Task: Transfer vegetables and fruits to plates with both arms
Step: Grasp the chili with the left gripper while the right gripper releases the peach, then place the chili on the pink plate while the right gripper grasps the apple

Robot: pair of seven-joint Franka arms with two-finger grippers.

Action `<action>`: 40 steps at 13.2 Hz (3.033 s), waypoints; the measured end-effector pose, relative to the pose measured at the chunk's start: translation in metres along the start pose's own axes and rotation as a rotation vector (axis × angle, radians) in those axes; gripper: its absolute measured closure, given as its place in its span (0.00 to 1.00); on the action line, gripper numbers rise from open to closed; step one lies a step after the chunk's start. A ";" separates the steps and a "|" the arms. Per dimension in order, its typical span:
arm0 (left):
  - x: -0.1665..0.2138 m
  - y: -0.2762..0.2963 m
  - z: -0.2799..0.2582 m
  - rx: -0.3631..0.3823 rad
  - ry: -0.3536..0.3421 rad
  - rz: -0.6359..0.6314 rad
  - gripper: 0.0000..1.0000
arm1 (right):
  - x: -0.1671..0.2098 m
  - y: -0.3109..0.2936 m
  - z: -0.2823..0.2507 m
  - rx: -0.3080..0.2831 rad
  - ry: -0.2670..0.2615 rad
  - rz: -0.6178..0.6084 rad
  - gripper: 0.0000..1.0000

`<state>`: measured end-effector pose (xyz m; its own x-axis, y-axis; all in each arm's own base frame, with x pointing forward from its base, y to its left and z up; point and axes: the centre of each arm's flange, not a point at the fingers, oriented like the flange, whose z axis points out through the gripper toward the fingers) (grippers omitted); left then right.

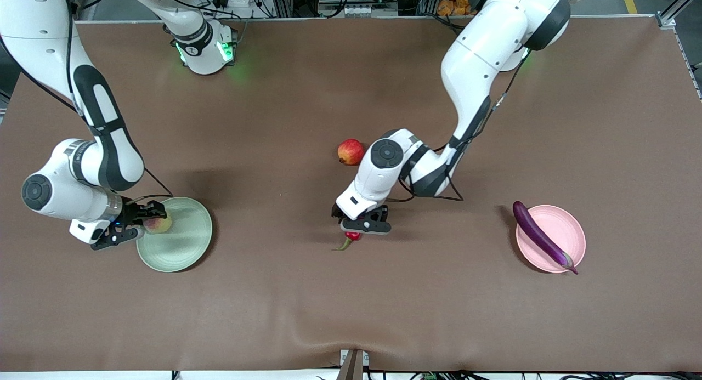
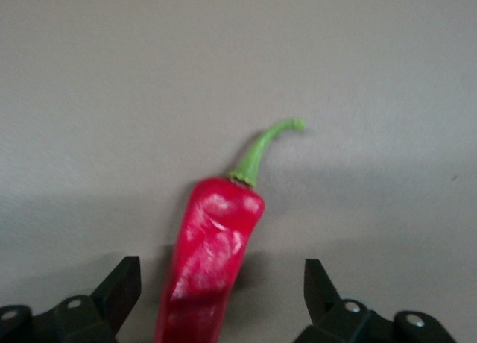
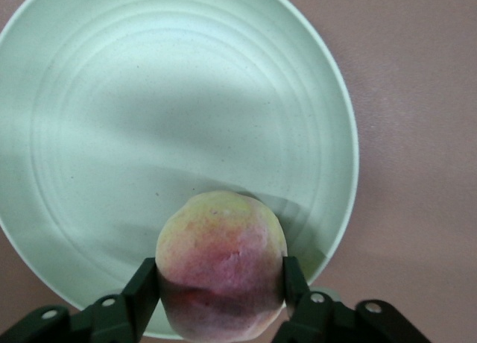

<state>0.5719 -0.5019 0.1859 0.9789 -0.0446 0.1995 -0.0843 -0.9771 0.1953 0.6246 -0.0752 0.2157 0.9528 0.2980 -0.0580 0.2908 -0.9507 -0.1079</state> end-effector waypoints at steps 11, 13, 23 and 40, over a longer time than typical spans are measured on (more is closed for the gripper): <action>0.114 -0.118 -0.093 0.092 0.098 -0.142 0.65 | 0.042 -0.171 -0.032 0.068 -0.075 0.229 0.00; 0.151 -0.196 -0.149 0.139 0.075 -0.208 0.65 | 0.049 -0.256 -0.029 0.046 -0.089 0.335 0.00; 0.144 -0.483 -0.170 0.241 -0.114 -0.586 0.65 | 0.006 -0.576 0.013 -0.005 -0.050 0.769 0.00; 0.069 -0.552 -0.156 0.203 -0.043 -0.661 0.61 | 0.032 -0.551 0.039 -0.066 0.002 0.836 0.16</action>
<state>0.6568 0.0666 0.2415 0.8197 0.5695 0.0618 0.5648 -0.8215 0.0784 0.4911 0.4610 0.2343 0.8569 -0.5074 -0.0911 -0.5071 -0.8614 0.0277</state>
